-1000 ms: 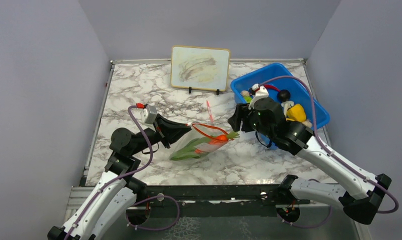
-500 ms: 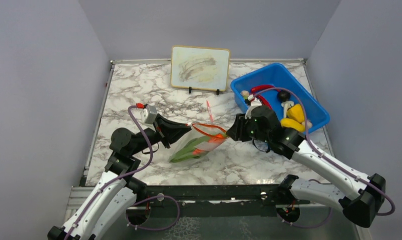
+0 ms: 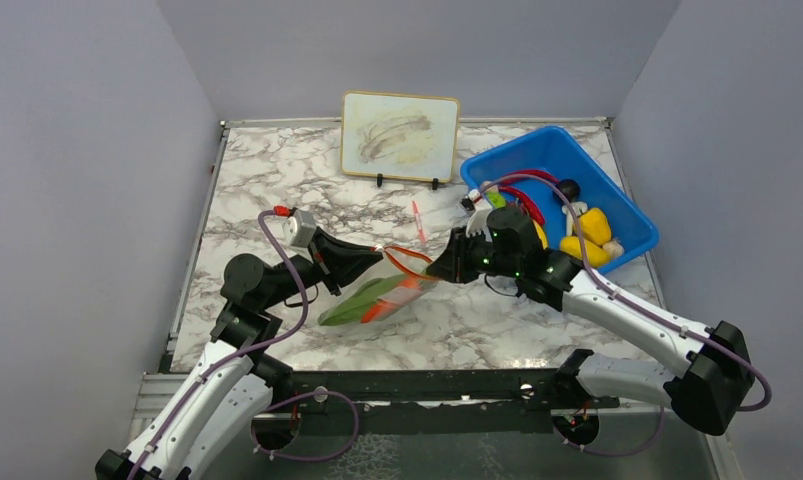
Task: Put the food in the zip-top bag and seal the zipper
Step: Place the fake vegetable in the zipper food storage bag, then pick up the fake vegetable from the bin.
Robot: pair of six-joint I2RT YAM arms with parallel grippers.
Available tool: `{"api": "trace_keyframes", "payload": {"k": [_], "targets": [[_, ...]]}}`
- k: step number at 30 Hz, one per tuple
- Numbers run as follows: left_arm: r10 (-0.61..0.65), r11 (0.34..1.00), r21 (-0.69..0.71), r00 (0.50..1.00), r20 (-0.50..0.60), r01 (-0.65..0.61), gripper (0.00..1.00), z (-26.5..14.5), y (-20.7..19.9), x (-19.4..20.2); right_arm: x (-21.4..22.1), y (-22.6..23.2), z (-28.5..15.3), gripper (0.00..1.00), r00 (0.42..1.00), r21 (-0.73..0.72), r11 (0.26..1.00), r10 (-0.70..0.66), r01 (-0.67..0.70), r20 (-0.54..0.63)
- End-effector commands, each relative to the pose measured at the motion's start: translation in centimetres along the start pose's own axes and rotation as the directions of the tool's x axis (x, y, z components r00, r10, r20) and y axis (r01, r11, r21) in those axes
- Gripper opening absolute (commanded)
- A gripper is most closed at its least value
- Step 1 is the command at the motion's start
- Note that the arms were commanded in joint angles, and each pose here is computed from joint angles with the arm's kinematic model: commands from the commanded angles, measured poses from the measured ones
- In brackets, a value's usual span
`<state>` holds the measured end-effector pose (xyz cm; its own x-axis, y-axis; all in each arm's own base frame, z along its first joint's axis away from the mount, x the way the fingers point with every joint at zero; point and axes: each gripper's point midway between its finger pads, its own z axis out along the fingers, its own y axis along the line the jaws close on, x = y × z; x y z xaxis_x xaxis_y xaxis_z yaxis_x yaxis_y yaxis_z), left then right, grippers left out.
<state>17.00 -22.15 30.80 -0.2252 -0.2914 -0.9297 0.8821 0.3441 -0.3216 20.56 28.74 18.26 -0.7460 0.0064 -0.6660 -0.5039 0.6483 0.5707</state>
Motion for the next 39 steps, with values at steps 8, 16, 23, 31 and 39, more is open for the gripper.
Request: {"api": "trace_keyframes", "payload": {"k": [8, 16, 23, 31, 39], "targets": [[0.041, 0.999, 0.009, 0.998, 0.043, -0.041, 0.0, 0.2, 0.0, -0.7, 0.1, 4.3, 1.4, 0.11, 0.998, -0.262, 0.963, 0.066, -0.061, 0.01], [0.039, 0.999, 0.008, 0.998, 0.042, -0.039, 0.0, 0.3, 0.1, -0.7, -0.9, 3.5, 1.5, 0.19, 1.0, -0.162, 0.986, -0.02, 0.023, 0.021], [0.04, 0.999, 0.01, 0.999, 0.032, -0.04, 0.0, 0.2, 0.2, -0.1, -3.5, 1.9, -1.5, 0.48, 0.985, 0.02, 0.988, -0.154, 0.153, 0.071], [0.101, 0.993, 0.056, 0.995, 0.024, -0.102, 0.0, -0.4, -0.6, 0.5, -8.6, 1.1, -4.8, 0.52, 0.941, 0.208, 0.938, -0.308, 0.276, 0.139], [0.154, 0.983, 0.098, 0.988, 0.006, -0.154, 0.0, -0.6, -1.0, 1.3, -14.9, -4.9, -8.7, 0.52, 0.892, 0.592, 0.757, -0.432, 0.277, 0.135]]}}
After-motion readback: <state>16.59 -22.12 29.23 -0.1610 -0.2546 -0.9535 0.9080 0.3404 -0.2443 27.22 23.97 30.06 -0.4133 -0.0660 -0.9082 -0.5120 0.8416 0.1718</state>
